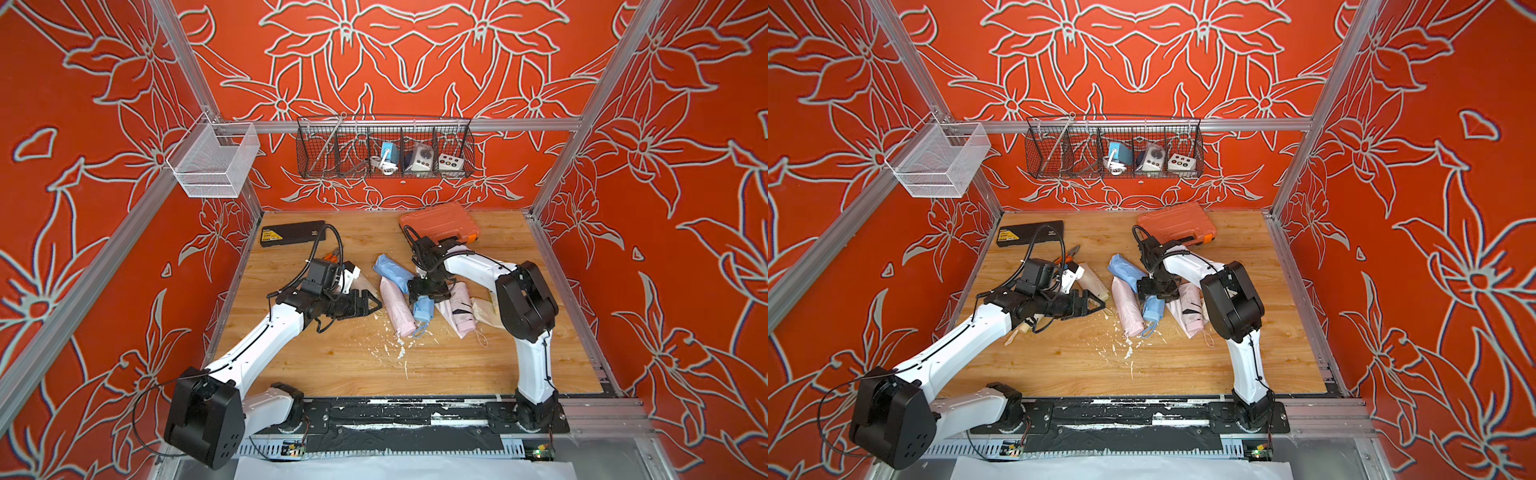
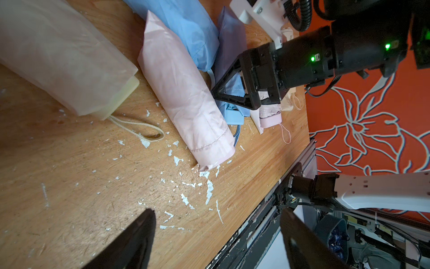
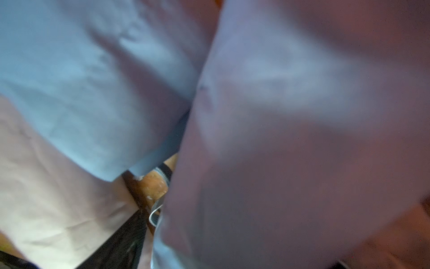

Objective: Take umbrellas out of sleeves
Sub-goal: Pick up the umbrella from the center of the board.

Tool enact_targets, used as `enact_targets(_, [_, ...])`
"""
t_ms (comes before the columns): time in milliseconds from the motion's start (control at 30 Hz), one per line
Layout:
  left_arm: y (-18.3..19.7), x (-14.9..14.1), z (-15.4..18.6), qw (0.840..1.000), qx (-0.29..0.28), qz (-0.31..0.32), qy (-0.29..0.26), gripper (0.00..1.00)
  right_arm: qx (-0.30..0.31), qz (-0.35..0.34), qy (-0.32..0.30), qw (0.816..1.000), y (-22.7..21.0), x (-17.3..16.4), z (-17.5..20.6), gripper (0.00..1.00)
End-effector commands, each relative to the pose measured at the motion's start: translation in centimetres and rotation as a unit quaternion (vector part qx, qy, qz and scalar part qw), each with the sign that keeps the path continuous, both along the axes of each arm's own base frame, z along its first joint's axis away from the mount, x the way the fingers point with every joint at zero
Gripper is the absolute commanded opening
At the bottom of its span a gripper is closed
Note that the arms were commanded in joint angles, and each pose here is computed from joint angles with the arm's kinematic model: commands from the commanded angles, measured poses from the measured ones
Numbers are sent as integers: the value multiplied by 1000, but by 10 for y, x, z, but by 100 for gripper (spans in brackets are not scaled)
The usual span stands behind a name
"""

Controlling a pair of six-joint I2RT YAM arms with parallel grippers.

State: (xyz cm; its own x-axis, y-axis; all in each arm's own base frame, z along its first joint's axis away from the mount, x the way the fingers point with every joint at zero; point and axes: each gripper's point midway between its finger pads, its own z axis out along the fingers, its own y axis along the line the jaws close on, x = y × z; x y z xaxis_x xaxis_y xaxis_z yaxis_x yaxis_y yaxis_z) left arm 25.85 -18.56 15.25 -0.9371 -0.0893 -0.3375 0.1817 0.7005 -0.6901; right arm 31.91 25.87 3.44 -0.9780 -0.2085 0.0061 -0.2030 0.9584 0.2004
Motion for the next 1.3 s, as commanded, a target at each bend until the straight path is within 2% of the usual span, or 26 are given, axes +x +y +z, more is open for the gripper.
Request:
enact_targets(0, [-1, -1, 0, 1000, -5, -12, 4, 83, -33, 4, -1, 999, -2, 0, -6, 83])
enact_targets(367, [-1, -3, 0, 1000, -13, -16, 5, 83, -49, 17, -20, 998, -8, 0, 1, 58])
enact_targets(433, [-1, -4, 1, 1000, -12, -15, 4, 83, -43, 23, -33, 998, -8, 1, 7, 49])
enact_targets(600, [2, -4, 2, 1000, -17, -12, 2, 84, -26, 51, -54, 997, -8, 1, 24, 47])
enact_targets(833, [-8, 5, 19, 997, -73, -25, -1, 83, 4, 101, -109, 989, -11, -2, 71, 47])
enact_targets(967, [-17, 13, 33, 993, -105, -51, -21, 83, 58, 135, -118, 982, 0, -13, 102, 47])
enact_targets(1133, [-22, 32, 73, 982, -153, -82, -72, 83, 207, 181, -113, 955, 38, -40, 155, 47])
enact_targets(1267, [-22, 45, 97, 973, -188, -92, -98, 83, 273, 204, -101, 935, 54, -57, 187, 47])
